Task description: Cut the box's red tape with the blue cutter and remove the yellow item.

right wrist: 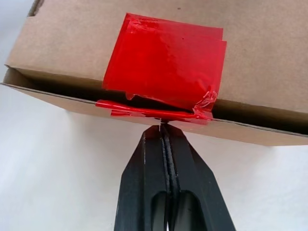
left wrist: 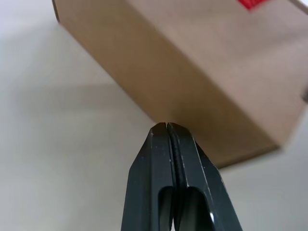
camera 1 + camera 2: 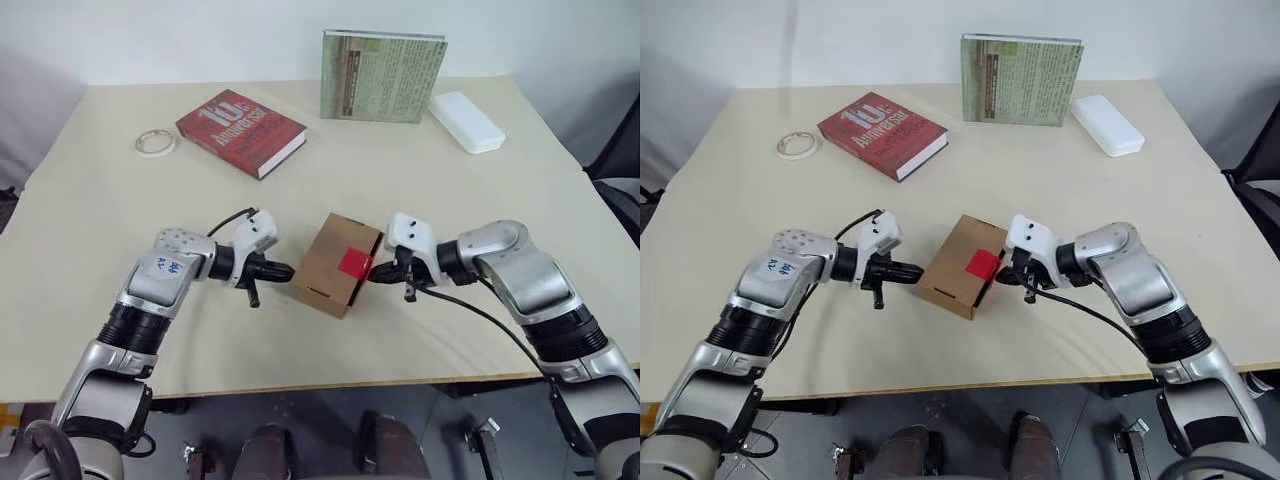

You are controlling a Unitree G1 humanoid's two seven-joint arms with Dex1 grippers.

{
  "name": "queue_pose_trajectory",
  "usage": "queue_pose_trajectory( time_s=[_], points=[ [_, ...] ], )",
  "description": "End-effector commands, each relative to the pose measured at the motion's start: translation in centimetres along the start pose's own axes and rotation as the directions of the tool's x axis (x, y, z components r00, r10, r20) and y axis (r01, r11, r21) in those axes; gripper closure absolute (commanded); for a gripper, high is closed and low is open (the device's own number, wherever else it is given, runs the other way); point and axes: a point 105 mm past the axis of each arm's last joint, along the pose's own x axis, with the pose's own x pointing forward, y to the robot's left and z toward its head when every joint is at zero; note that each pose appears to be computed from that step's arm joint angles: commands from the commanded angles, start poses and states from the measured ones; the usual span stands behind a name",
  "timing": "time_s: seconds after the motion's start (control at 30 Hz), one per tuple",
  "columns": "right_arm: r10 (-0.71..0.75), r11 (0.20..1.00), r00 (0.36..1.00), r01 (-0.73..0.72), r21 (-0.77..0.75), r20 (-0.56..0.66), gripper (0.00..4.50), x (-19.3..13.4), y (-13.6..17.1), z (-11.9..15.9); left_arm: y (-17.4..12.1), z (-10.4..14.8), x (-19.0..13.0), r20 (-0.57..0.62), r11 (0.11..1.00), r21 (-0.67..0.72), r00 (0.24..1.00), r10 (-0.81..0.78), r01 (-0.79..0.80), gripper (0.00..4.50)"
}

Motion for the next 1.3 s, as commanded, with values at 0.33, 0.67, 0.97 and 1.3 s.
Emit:
queue_pose_trajectory(
  time_s=[0.33,0.67,0.97,1.3],
  points=[
    [0.02,1.0,0.999,-0.019,-0.025,0.048,4.46,0.4,1.6,1.4,-2.0,0.8,0.3,0.019,0.998,0.024,0.998,-0.055,0.055,4.5],
    [-0.337,0.942,0.941,0.337,0.006,-0.029,3.21,-4.7,-3.1,0.7,2.7,3.7,-4.0,0.126,0.987,0.038,0.981,0.148,-0.154,4.5],
    [-0.408,0.909,0.909,0.397,0.123,0.08,0.04,-5.6,-3.0,3.5,2.0,10.0,-2.8,0.299,0.994,0.105,0.954,-0.008,-0.024,4.5],
    [-0.375,0.919,0.922,0.357,0.166,0.099,0.04,-2.5,-1.4,3.4,0.8,5.1,2.2,0.103,0.985,0.152,0.99,-0.093,0.077,4.5]
  ],
)
